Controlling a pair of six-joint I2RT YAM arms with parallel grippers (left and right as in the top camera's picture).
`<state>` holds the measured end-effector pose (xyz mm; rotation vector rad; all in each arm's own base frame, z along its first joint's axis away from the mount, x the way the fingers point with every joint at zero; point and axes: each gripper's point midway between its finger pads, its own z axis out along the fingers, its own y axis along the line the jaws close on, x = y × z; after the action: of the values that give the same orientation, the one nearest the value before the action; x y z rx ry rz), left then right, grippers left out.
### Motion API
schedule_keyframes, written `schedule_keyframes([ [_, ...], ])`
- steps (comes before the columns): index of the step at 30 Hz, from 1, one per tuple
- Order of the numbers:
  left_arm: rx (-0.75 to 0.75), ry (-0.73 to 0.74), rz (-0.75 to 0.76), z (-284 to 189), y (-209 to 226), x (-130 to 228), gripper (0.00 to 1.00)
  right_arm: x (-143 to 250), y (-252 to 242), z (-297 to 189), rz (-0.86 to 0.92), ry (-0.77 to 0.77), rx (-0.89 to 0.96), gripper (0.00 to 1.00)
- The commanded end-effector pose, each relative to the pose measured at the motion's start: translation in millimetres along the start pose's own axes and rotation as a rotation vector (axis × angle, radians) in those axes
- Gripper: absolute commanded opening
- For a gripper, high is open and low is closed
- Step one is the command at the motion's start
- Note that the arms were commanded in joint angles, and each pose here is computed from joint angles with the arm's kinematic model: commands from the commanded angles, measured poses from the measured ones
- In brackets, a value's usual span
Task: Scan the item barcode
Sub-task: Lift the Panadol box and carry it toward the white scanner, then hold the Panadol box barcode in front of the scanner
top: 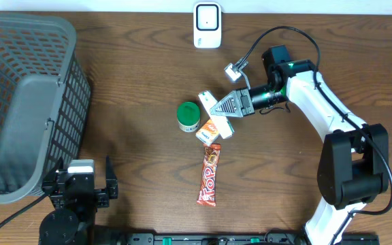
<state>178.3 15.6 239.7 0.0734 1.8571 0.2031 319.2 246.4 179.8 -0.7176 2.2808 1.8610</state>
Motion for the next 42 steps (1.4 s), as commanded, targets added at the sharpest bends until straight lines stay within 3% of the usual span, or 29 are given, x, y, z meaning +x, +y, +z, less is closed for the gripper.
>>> schedule_keyframes([
  [1, 0.002, -0.005, -0.011, 0, 0, 0, 0.92, -11, 17, -3, -0.034, -0.044, -0.107, 0.4],
  [6, 0.002, -0.005, -0.011, 0, 0, 0, 0.92, -8, 7, -2, -0.036, -0.024, -0.05, 0.4],
  [10, 0.002, -0.005, -0.011, 0, 0, 0, 0.92, 0, -27, -2, 0.045, 0.031, 0.148, 0.31],
  [21, 0.002, -0.005, -0.011, 0, 0, 0, 0.92, -30, -104, -20, 0.081, -0.038, 0.675, 0.39],
  [33, 0.002, -0.005, -0.011, 0, 0, 0, 0.92, -125, -101, -80, -0.233, -0.223, 1.247, 0.41],
  [42, 0.002, -0.005, -0.011, 0, 0, 0, 0.92, -178, -122, -124, -0.44, -0.35, 1.553, 0.44],
])
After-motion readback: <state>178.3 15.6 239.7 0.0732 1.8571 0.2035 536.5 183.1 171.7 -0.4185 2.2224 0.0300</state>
